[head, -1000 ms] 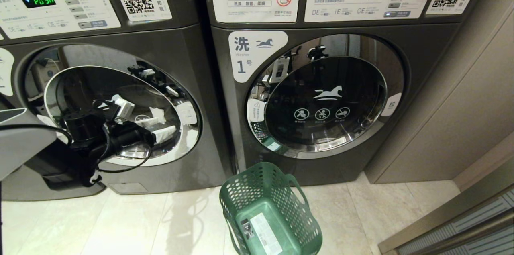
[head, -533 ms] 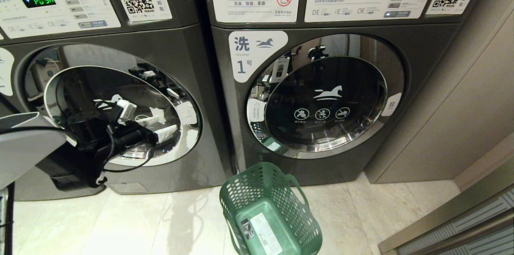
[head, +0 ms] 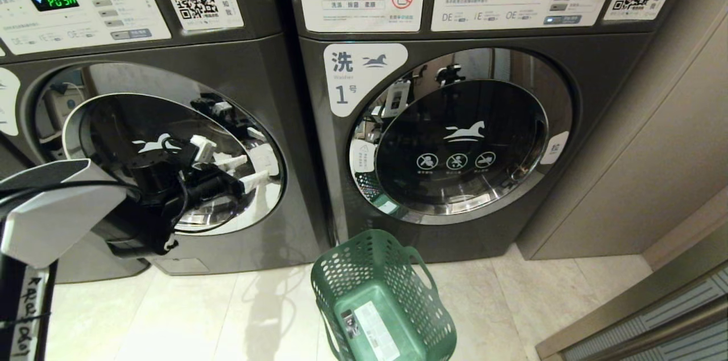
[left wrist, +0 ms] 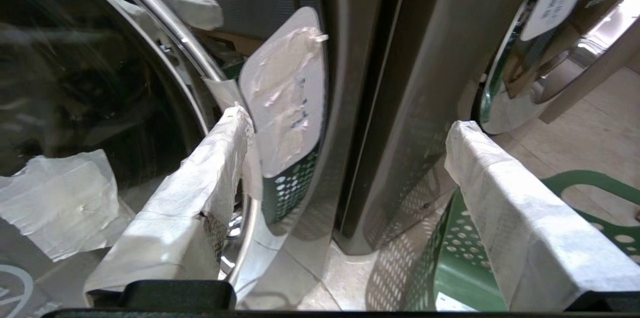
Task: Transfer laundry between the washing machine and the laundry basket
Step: Open the lid of the washing machine
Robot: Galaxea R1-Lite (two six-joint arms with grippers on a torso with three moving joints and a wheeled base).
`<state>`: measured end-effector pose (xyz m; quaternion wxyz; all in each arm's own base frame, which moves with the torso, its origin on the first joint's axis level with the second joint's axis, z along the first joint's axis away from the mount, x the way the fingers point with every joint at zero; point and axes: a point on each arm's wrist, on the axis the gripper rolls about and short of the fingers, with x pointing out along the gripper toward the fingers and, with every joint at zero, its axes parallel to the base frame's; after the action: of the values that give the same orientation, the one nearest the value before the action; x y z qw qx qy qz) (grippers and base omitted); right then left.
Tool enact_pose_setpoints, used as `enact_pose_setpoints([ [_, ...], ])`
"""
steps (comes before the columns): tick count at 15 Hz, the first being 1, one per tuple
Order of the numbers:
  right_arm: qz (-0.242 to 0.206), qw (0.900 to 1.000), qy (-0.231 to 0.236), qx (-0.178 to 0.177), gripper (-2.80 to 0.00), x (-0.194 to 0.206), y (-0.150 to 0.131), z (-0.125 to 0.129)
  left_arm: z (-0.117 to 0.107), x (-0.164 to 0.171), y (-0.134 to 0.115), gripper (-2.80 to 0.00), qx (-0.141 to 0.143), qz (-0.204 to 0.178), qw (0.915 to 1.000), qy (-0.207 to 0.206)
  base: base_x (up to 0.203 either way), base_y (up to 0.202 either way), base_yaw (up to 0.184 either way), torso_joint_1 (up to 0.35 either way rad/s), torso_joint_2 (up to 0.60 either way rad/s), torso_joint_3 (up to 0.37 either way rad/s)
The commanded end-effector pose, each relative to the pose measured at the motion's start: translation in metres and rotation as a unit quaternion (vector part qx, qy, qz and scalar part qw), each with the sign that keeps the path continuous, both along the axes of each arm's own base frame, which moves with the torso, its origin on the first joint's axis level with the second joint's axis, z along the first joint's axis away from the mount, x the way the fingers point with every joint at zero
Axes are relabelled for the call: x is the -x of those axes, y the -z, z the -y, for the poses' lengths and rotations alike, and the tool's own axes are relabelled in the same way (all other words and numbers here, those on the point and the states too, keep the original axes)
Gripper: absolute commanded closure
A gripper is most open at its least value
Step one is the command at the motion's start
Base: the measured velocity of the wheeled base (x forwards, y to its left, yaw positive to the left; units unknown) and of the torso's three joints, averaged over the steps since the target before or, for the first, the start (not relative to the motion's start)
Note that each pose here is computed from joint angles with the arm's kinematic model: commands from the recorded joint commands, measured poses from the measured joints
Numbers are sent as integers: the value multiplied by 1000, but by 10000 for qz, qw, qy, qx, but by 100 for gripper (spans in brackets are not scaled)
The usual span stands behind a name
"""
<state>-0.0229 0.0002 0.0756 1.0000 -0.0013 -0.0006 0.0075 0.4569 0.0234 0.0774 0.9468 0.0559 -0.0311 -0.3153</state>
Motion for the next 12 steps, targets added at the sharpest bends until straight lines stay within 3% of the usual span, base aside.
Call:
enact_pose_setpoints([
  [1,0,10000,-2,3,0,0,0,0,1,-3,5,-280,-3,6,10000,-26,0,0,0,0,0,0],
  [12,1,10000,-2,3,0,0,0,0,-2,-22,13,-280,8,171,9990,-405,0,0,0,0,0,0],
])
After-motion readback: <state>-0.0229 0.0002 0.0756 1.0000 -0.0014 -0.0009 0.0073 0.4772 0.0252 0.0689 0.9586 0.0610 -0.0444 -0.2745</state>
